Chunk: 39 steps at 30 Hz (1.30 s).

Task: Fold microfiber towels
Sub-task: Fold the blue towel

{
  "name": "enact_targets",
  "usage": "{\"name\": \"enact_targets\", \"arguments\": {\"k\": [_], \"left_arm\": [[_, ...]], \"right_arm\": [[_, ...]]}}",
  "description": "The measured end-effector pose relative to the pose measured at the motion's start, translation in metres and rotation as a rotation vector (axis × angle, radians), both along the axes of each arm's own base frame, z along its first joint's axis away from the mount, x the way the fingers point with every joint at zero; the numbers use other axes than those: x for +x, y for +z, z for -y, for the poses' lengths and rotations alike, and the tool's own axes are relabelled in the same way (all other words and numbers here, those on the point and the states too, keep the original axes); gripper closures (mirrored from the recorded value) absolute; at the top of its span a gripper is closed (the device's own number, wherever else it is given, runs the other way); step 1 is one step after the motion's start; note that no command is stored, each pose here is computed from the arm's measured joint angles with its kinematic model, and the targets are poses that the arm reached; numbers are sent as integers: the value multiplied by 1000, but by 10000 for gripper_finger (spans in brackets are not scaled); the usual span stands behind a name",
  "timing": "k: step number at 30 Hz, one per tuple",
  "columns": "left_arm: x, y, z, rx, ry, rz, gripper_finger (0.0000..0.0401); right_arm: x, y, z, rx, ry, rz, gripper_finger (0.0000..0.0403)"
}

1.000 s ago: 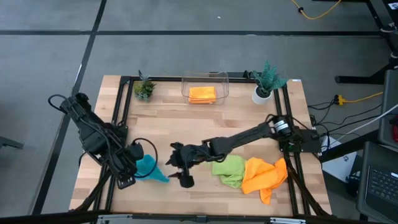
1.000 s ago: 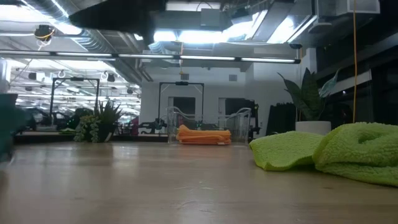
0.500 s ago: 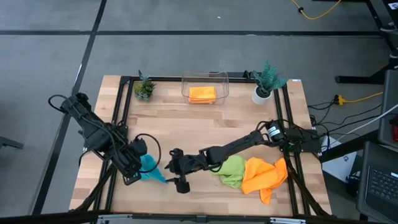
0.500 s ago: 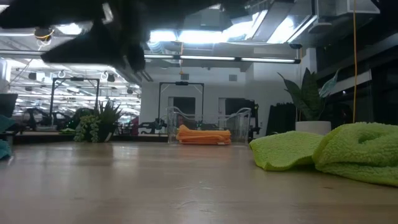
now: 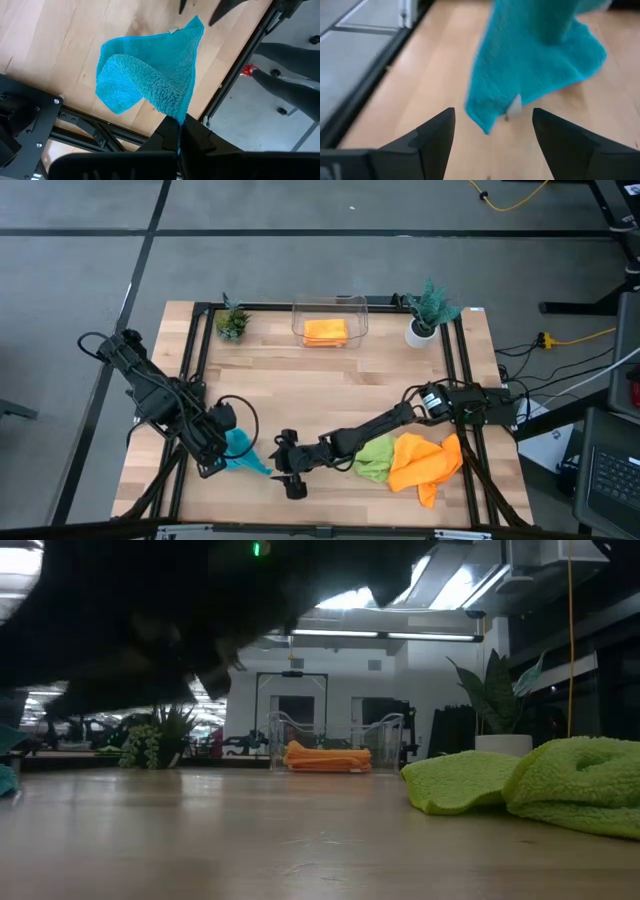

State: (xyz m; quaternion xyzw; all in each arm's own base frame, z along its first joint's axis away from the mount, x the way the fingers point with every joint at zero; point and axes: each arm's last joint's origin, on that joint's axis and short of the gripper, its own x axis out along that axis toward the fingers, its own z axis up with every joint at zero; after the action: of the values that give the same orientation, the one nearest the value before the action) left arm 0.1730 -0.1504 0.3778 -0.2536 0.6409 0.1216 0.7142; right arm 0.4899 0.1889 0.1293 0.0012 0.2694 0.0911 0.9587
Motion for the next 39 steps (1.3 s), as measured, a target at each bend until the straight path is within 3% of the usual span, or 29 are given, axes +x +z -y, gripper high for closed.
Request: {"name": "enact_targets", "arguments": {"k": [7, 14, 25, 32, 39], "left_arm": [[0, 0, 0, -3, 18, -2, 401], [0, 0, 0, -4, 25, -3, 401], [0, 0, 0, -11, 43, -3, 401], [0, 0, 0, -8, 43, -1, 401], [0, 0, 0, -5, 44, 1, 401]], "right_arm": [[1, -12, -2, -5, -2, -5, 135], [8, -3, -3, 26, -41, 118, 135], [13, -15, -9, 0, -34, 45, 136], [8, -24, -7, 27, -75, -58, 183], [9, -22, -8, 29, -71, -42, 226]]}}
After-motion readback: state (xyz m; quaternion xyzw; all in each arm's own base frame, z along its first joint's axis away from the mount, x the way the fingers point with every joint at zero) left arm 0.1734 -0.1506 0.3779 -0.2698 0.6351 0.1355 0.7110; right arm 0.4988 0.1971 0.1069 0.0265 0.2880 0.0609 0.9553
